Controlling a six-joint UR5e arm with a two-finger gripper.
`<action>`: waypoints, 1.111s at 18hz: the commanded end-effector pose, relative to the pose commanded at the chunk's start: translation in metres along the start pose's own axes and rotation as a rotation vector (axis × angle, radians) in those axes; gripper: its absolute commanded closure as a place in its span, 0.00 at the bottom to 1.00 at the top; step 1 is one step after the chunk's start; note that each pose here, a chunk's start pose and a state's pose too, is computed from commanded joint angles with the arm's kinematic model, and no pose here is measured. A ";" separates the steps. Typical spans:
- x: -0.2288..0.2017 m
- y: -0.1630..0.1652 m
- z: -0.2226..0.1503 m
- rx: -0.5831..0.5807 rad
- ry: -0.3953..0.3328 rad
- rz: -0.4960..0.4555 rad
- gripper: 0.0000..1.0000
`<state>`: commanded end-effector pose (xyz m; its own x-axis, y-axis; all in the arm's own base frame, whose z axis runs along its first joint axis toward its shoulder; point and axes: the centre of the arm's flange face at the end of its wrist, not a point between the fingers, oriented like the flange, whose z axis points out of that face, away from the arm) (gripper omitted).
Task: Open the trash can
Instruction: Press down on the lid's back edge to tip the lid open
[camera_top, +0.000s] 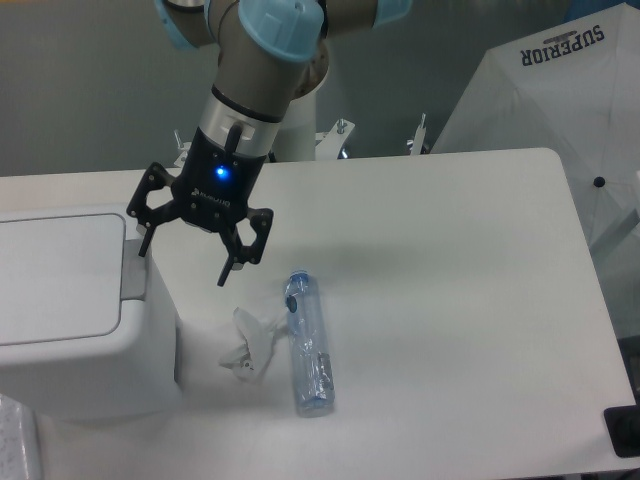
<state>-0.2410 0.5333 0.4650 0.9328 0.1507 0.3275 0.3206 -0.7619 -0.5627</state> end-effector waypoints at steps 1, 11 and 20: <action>-0.001 0.000 0.001 -0.001 0.000 -0.001 0.00; -0.003 0.003 0.007 -0.013 0.004 -0.009 0.00; -0.004 0.005 0.010 -0.019 0.000 -0.010 0.00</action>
<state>-0.2413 0.5352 0.4540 0.9295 0.1583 0.3332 0.3268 -0.7724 -0.5446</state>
